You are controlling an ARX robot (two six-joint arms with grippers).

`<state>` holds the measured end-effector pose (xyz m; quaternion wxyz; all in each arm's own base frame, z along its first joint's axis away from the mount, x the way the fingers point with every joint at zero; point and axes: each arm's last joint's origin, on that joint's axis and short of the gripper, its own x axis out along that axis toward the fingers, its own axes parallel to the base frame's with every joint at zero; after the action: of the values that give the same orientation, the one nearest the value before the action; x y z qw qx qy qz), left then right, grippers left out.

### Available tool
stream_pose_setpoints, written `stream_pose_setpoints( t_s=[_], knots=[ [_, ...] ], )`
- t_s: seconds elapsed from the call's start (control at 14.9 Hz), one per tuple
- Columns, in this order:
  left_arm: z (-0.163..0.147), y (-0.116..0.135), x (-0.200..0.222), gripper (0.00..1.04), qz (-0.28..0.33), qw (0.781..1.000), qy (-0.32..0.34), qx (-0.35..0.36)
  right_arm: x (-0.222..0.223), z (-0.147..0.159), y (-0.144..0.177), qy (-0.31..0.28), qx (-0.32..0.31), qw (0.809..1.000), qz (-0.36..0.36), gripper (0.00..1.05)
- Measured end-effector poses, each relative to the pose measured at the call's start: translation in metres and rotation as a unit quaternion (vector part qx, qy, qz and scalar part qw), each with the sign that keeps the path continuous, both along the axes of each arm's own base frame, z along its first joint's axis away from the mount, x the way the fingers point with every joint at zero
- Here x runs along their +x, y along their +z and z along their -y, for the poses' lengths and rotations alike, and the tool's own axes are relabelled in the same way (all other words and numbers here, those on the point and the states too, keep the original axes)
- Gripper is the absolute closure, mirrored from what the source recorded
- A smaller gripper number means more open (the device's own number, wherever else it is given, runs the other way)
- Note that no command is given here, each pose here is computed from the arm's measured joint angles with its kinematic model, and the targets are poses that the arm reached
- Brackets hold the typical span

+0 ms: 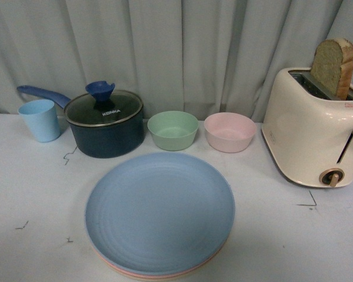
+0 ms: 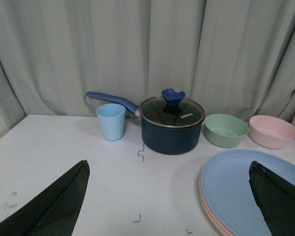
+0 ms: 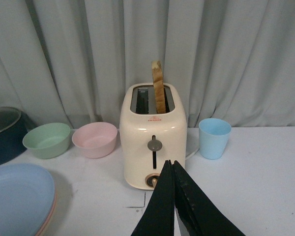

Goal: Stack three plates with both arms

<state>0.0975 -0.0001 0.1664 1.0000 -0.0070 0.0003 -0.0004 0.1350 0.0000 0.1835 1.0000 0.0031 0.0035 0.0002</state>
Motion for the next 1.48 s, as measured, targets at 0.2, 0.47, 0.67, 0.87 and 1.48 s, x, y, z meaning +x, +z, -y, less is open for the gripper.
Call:
stream_pose_setpoints(
  t_s=[0.2, 0.47, 0.67, 0.87, 1.48],
  knots=[
    [0.0, 0.0, 0.0, 0.07, 0.0, 1.0, 0.0, 0.0, -0.008, 0.0, -0.005, 0.0, 0.0, 1.0, 0.002, 1.03],
    [0.0, 0.0, 0.0, 0.07, 0.0, 1.0, 0.0, 0.0, -0.012, 0.0, -0.007, 0.0, 0.0, 1.0, 0.003, 1.03],
    [0.0, 0.0, 0.0, 0.07, 0.0, 1.0, 0.0, 0.0, -0.015, 0.0, -0.014, 0.0, 0.0, 1.0, 0.005, 1.03],
    [0.0, 0.0, 0.0, 0.07, 0.0, 1.0, 0.0, 0.0, -0.022, 0.0, -0.013, 0.0, 0.0, 1.0, 0.01, 1.03],
    [0.0, 0.0, 0.0, 0.07, 0.0, 1.0, 0.001, 0.0, -0.037, 0.0, -0.017, 0.0, 0.0, 1.0, 0.001, 1.03]
  ],
)
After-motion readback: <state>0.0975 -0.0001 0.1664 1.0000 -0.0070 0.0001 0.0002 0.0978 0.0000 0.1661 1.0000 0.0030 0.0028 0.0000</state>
